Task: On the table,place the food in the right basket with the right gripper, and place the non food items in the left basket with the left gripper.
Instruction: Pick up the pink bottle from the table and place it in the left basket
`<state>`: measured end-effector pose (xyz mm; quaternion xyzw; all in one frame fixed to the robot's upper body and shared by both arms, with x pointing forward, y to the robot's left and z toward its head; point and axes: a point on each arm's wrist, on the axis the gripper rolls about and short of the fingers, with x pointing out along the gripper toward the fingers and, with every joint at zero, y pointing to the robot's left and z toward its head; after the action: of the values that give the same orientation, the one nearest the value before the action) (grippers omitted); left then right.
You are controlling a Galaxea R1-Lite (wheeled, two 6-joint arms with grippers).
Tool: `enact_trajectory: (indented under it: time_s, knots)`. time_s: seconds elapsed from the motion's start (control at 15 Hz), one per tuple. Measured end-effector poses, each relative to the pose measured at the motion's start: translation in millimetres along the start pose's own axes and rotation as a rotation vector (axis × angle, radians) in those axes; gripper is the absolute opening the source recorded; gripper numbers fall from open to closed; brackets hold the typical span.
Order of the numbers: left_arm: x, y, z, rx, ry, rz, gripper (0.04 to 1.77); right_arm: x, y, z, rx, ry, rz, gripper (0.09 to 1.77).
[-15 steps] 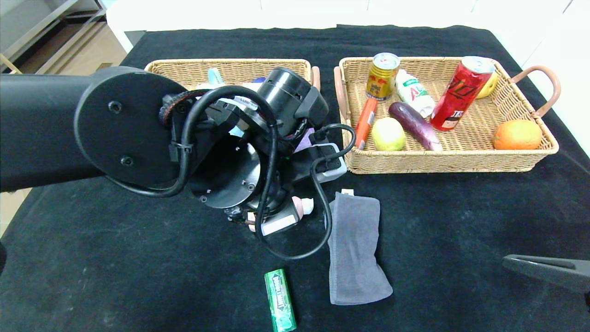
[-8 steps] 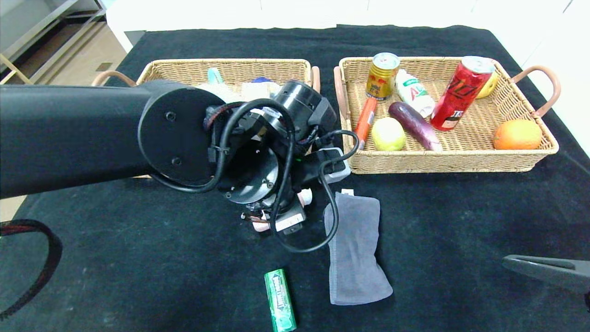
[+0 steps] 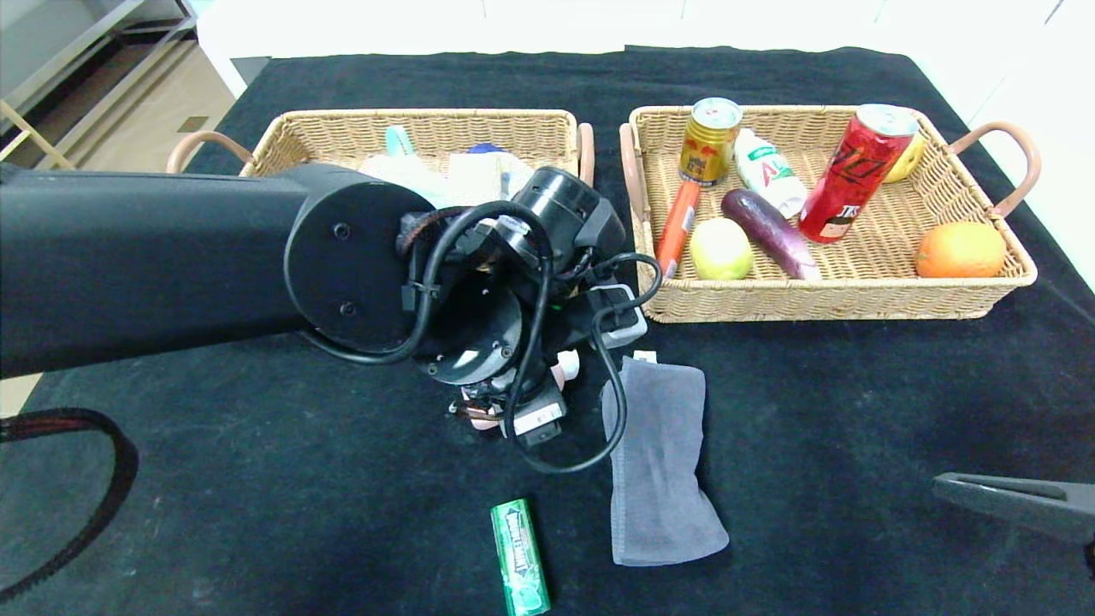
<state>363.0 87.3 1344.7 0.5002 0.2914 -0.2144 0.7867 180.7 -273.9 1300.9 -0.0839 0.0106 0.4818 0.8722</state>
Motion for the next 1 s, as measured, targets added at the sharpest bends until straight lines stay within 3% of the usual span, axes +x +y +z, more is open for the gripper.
enact_trajectory:
  time_s: [0.2,0.47,0.6,1.0]
  knots:
    - [2.5,-1.4,0.4,-0.005,0.004,-0.002,1.68,0.0,0.0,0.0,0.0,0.0,0.0,1.71]
    - [6.3,-3.6,0.9,-0.01,0.012,-0.008,1.04,0.0,0.0,0.1,0.0,0.0,0.0,1.71]
    - [7.6,-4.2,1.2,-0.009,0.012,-0.008,0.85,0.0,0.0,0.1,0.0,0.0,0.0,1.71]
    - [8.4,-4.8,1.6,-0.008,0.013,-0.008,0.8,0.0,0.0,0.0,0.0,0.0,0.0,1.71]
